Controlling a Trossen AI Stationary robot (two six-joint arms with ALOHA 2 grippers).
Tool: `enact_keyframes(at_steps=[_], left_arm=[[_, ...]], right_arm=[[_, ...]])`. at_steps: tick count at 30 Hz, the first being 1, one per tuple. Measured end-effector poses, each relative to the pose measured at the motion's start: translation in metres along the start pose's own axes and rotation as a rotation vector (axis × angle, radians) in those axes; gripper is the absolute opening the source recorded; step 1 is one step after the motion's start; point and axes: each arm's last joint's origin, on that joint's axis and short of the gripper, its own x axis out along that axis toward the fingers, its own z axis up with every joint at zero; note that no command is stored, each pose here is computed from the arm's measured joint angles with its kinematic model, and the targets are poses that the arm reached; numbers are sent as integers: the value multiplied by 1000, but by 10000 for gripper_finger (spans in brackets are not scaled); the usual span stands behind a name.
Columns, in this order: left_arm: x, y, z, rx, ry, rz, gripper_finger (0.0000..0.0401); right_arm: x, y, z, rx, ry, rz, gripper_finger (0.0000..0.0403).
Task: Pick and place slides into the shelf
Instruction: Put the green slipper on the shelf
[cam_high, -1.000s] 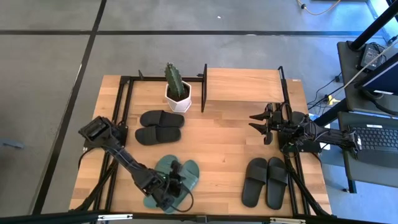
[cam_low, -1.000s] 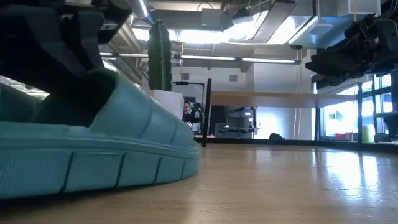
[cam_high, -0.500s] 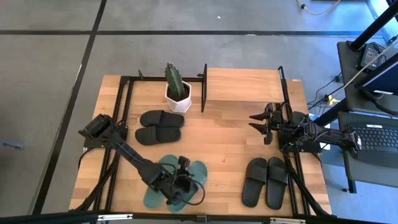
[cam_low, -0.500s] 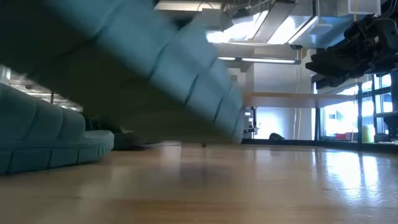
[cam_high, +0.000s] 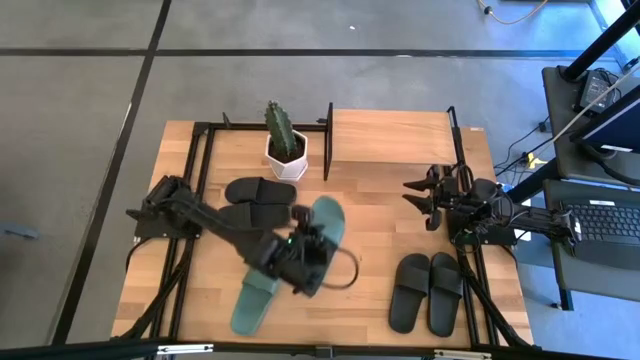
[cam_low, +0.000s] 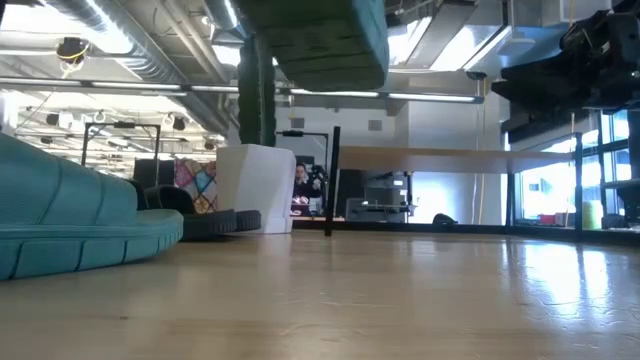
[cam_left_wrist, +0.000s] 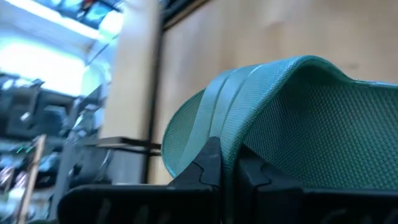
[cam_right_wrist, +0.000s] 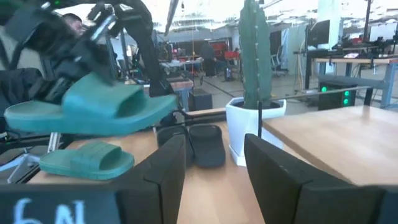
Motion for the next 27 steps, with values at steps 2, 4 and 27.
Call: enact_keyframes(at_steps=[2, 4, 27], left_arm=[[12, 14, 2, -22, 21, 50, 2], [26, 26, 3, -24, 44, 93, 2], [84, 82, 15, -64, 19, 174, 2]], right_arm=[[0, 0, 1, -22, -11, 1, 165], [0, 0, 2, -44, -19, 2, 165], [39, 13, 90, -327, 268, -46, 165]])
